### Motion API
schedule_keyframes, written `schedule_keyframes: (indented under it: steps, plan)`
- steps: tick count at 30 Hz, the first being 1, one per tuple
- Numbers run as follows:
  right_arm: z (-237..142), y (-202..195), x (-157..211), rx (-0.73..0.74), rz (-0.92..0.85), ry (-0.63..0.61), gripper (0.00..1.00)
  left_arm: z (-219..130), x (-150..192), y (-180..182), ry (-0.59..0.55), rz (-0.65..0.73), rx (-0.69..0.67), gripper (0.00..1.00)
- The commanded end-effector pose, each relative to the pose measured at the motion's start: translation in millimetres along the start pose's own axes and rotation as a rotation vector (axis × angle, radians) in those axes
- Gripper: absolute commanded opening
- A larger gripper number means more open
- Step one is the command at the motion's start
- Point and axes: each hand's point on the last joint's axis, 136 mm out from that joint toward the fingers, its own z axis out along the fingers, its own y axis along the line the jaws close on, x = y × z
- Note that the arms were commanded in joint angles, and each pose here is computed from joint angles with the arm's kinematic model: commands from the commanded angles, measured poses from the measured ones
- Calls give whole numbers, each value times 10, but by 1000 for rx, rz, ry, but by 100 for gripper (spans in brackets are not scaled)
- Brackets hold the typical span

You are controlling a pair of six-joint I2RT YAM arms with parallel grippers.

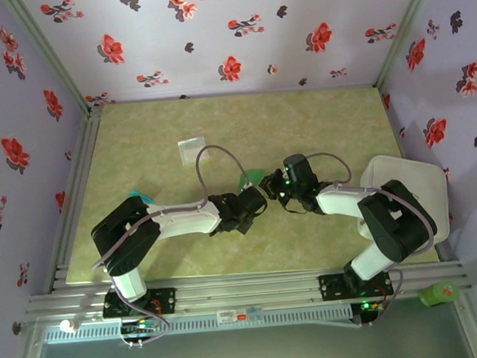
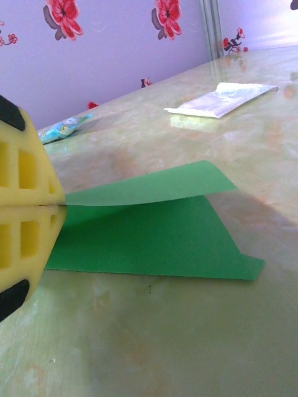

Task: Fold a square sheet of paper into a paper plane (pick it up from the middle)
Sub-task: Fold the wing for the fifth time at the center of the table.

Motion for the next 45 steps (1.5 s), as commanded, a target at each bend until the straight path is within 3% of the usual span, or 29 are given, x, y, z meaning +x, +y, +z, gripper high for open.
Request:
schedule_keyframes:
  steps: [1, 6, 12, 17, 26, 45]
  plan:
    - [-33, 41, -3, -5, 0, -15, 3, -13, 37, 37, -5, 16, -29, 15]
    - [-38, 35, -6, -2, -3, -18, 8, -2, 53, 37, -3, 3, -29, 11]
    - [-114, -47, -44, 60, -36, -45, 30, 18, 51, 29, -4, -46, -29, 9]
    - [-313, -196, -124, 157, -75, -103, 36, 35, 39, 21, -7, -114, -24, 8]
    - [-543, -336, -195, 212, -89, -157, 39, 127, 74, -12, 16, -241, 8, 8]
    - [-424, -433, -139, 219, -78, -107, 40, 193, 78, -104, 65, -289, 110, 14]
